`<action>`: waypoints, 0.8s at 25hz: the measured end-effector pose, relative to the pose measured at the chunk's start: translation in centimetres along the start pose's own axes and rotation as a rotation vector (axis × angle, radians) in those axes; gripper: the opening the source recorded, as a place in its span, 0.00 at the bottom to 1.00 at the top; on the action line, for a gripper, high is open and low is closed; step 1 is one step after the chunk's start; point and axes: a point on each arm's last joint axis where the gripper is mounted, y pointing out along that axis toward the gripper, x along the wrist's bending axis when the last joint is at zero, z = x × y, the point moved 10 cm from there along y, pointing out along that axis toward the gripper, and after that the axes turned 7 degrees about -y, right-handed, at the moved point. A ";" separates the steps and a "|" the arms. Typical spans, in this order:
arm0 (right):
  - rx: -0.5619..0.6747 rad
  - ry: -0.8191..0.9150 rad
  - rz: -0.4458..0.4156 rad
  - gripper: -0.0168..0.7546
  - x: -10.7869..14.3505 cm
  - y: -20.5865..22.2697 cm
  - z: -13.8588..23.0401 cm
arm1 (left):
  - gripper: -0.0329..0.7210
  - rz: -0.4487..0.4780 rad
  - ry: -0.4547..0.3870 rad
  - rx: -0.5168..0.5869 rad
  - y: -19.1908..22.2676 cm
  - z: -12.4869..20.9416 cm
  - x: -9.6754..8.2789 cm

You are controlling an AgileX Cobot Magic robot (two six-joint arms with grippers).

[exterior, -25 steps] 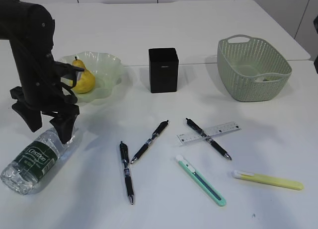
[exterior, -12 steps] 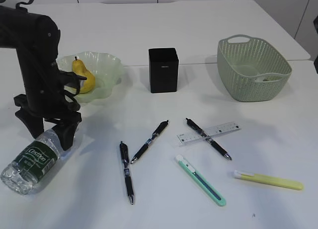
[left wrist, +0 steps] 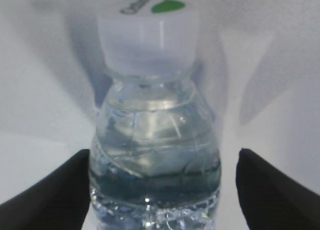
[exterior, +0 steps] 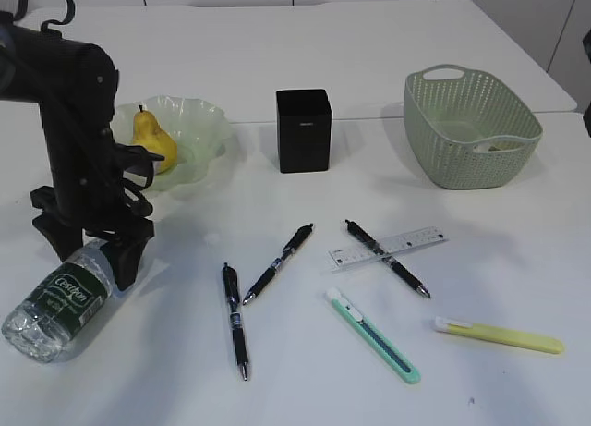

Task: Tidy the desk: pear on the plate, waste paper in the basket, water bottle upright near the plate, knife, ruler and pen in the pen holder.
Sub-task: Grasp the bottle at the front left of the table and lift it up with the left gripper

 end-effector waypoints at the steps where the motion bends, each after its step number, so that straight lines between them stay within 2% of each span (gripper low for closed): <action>1: 0.000 0.000 0.000 0.50 0.0 0.0 0.0 | 0.88 0.000 0.000 0.002 0.1 0.0 0.0; 8: 0.000 -0.005 0.000 0.50 0.0 0.0 0.0 | 0.81 0.001 0.000 0.007 0.3 0.0 0.0; 20: 0.000 -0.011 0.000 0.51 0.0 0.0 0.0 | 0.58 -0.029 0.011 0.005 0.3 0.0 0.5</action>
